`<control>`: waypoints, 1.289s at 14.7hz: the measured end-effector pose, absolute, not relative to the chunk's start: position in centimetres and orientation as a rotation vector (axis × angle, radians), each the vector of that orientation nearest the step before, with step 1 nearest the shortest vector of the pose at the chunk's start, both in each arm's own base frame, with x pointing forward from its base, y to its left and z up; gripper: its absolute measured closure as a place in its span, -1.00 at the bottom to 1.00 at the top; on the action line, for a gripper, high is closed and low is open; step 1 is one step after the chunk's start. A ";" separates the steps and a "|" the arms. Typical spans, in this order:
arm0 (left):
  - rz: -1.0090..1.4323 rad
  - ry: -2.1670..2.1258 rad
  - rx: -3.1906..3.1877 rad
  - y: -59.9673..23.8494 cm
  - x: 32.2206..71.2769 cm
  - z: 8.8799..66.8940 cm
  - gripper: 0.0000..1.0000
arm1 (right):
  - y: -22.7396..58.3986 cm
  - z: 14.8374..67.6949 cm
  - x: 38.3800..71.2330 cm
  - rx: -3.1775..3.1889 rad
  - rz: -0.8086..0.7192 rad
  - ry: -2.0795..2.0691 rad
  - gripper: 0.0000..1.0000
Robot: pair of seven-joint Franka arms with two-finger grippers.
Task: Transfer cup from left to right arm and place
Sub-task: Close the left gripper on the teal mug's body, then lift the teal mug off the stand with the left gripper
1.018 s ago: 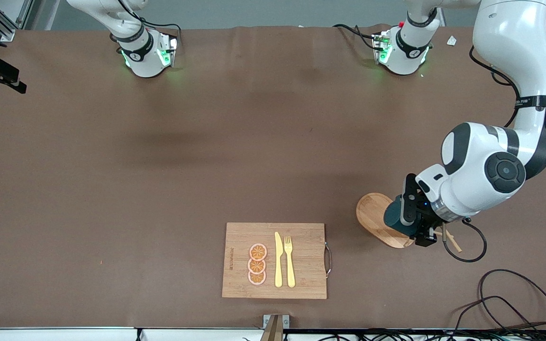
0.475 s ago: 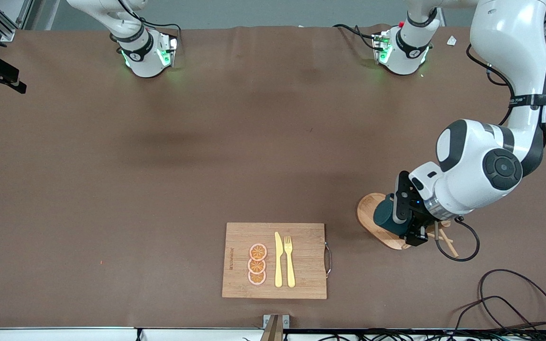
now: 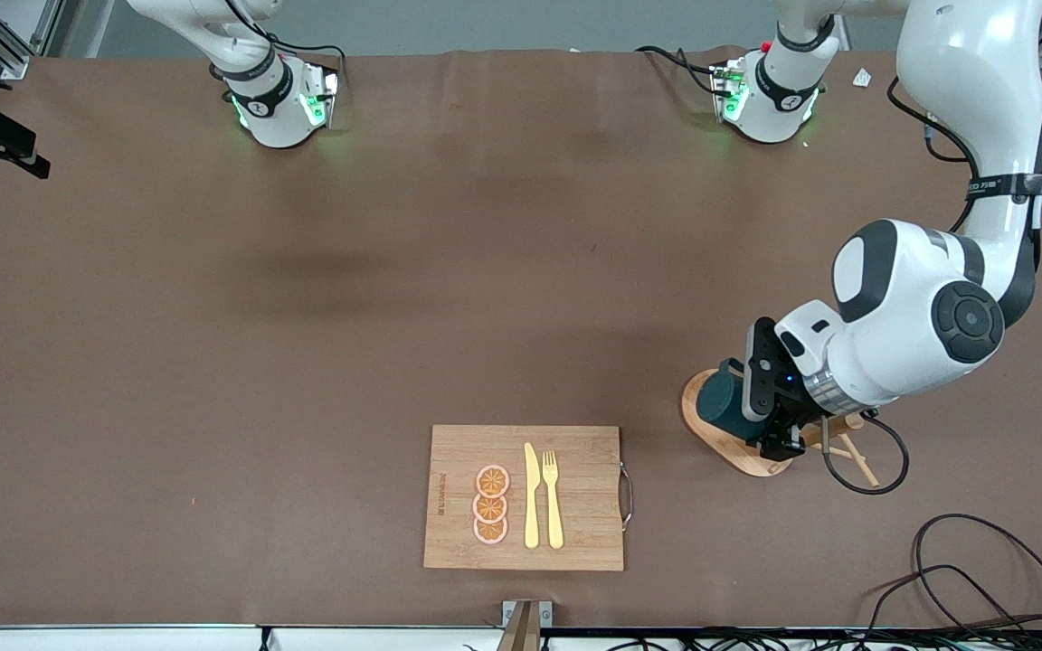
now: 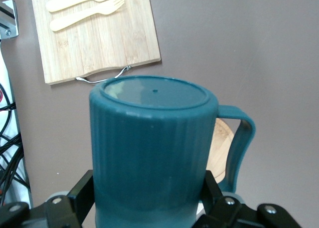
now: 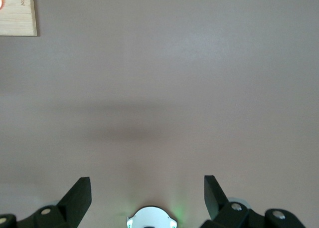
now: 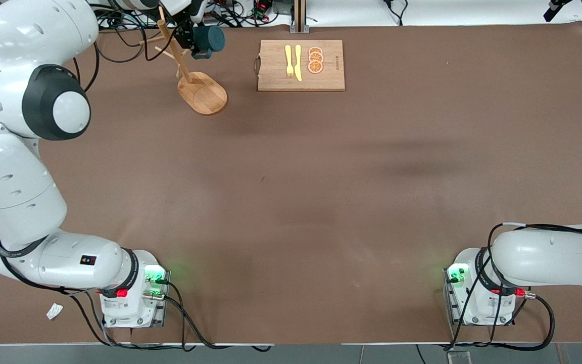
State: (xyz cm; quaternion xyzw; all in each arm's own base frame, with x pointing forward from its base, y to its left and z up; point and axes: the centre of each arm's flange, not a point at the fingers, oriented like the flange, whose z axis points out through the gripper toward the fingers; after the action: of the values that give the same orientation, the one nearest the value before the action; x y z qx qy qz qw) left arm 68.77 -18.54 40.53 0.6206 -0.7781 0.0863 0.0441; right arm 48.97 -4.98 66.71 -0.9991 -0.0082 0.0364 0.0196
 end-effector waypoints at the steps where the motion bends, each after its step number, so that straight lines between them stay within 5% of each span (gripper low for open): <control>1: 0.263 -2.371 1.903 -18.7 68.7 41.0 -0.76 | -5.0 66.7 49.0 -3.100 0.115 -0.026 -1.00; 10: 0.139 -2.499 1.880 -28.4 64.1 44.1 -0.76 | -6.1 66.1 48.9 -3.098 0.133 0.009 -1.00; 19: -0.003 -2.950 1.984 -48.7 50.6 42.1 -0.70 | -6.1 66.2 49.0 -3.101 0.118 0.005 -1.00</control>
State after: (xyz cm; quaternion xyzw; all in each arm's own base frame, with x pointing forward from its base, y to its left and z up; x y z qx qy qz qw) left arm 50.60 -48.71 42.11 0.5463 -0.8121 -0.0008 -0.2053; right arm 48.97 -6.06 66.17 -0.9991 0.0015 0.0380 0.0194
